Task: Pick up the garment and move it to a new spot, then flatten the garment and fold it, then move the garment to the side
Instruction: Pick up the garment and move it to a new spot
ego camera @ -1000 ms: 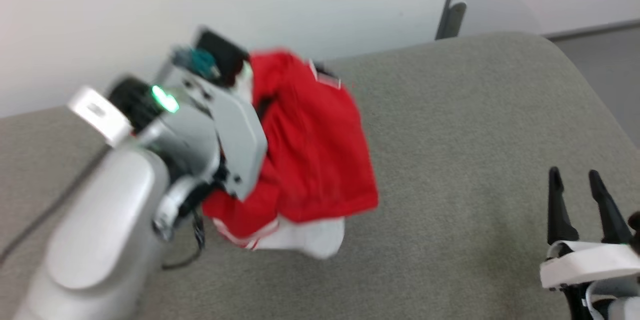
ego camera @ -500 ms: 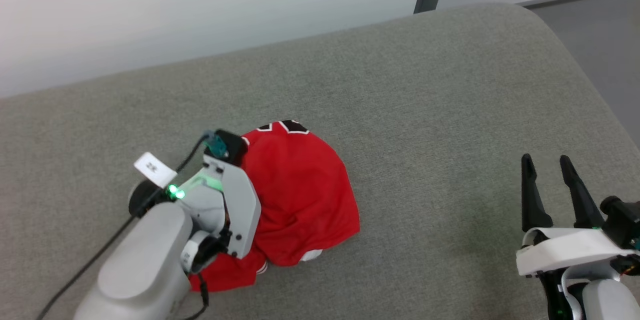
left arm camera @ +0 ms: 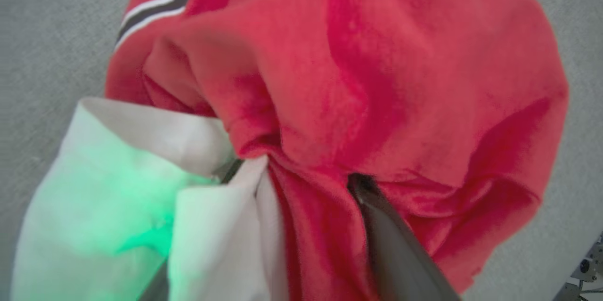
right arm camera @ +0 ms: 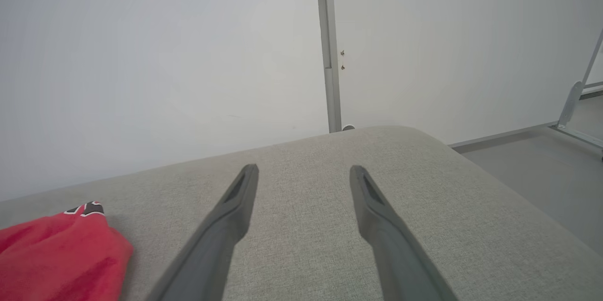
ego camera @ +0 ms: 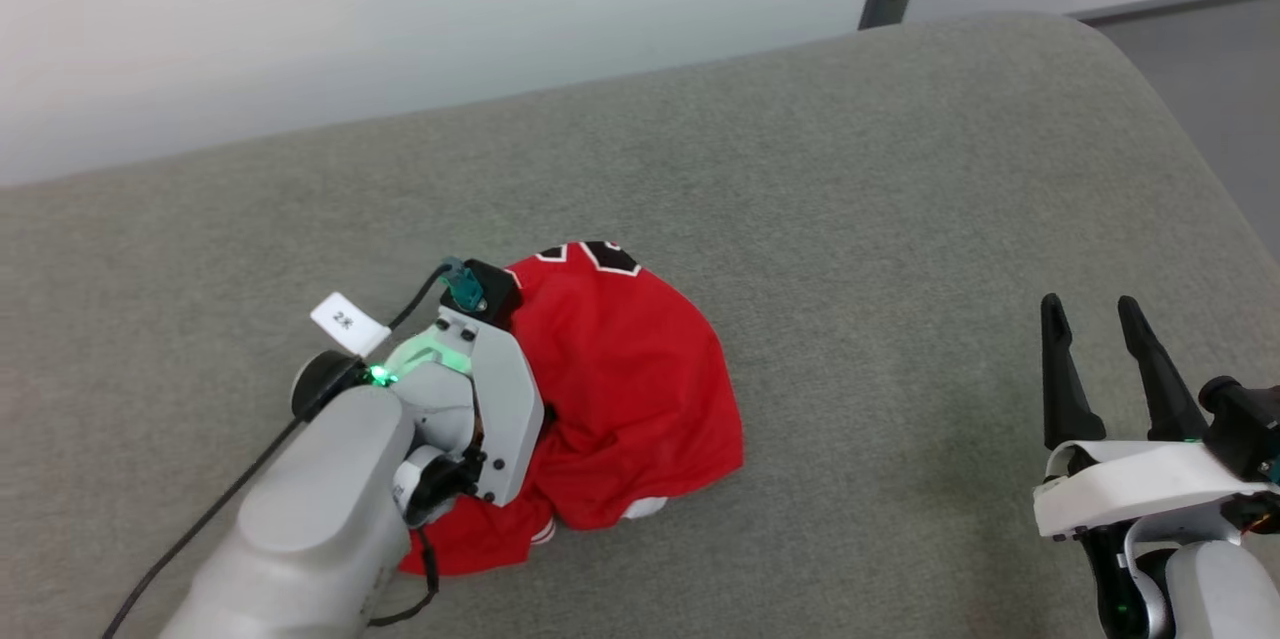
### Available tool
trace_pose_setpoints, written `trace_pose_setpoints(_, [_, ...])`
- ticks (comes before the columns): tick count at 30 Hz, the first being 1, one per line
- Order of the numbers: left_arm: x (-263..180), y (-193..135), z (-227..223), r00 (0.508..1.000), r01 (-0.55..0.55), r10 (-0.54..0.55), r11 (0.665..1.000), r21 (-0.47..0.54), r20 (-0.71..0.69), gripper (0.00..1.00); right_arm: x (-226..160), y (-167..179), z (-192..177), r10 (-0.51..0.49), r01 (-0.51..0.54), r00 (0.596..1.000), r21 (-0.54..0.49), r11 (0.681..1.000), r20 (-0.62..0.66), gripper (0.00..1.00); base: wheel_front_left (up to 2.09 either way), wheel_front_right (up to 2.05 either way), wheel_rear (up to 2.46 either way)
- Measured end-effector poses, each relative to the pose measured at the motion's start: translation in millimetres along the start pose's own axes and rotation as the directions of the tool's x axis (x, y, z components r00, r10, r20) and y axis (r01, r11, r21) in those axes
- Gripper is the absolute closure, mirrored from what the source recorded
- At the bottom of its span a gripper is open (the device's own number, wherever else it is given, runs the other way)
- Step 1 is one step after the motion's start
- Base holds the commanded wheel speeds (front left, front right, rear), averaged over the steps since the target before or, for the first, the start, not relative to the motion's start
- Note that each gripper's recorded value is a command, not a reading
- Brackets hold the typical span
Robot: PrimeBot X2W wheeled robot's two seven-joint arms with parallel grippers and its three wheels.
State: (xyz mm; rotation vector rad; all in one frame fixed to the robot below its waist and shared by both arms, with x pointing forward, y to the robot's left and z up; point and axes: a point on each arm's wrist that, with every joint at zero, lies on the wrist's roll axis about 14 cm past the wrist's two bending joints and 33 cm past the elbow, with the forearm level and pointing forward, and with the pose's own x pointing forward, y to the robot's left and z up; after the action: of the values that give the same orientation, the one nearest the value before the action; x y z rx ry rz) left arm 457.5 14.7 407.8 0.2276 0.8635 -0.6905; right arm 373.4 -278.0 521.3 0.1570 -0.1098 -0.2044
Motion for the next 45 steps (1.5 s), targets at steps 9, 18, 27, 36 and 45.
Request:
trace_pose_setpoints(9, [-42,11,32,0.985,-0.007,0.013,0.999,-0.033,0.172,0.0,3,17,2,0.069,-0.069,0.998,-0.014,0.998,0.001,0.0,0.0,0.0,0.0])
trace_pose_setpoints(18, [-108,43,39,0.919,-0.087,0.115,0.992,-0.09,0.378,0.0,3,45,5,0.156,-0.156,0.988,-0.009,0.988,0.0,0.0,0.0,0.0,0.0])
trace_pose_setpoints(27, [-194,103,18,0.722,-0.256,0.362,0.931,-0.258,0.589,0.0,6,70,13,0.237,-0.236,0.971,-0.027,0.971,0.024,0.0,0.0,0.0,0.0])
trace_pose_setpoints(36, [-253,141,-39,0.502,-0.359,0.572,0.82,-0.445,0.649,0.0,7,82,10,0.276,-0.275,0.961,-0.04,0.961,0.018,0.0,0.0,0.0,0.0])
trace_pose_setpoints(45, [-276,156,-90,0.386,-0.391,0.685,0.728,-0.563,0.618,0.0,9,84,9,0.285,-0.284,0.958,-0.053,0.957,0.017,0.0,0.0,0.0,0.0])
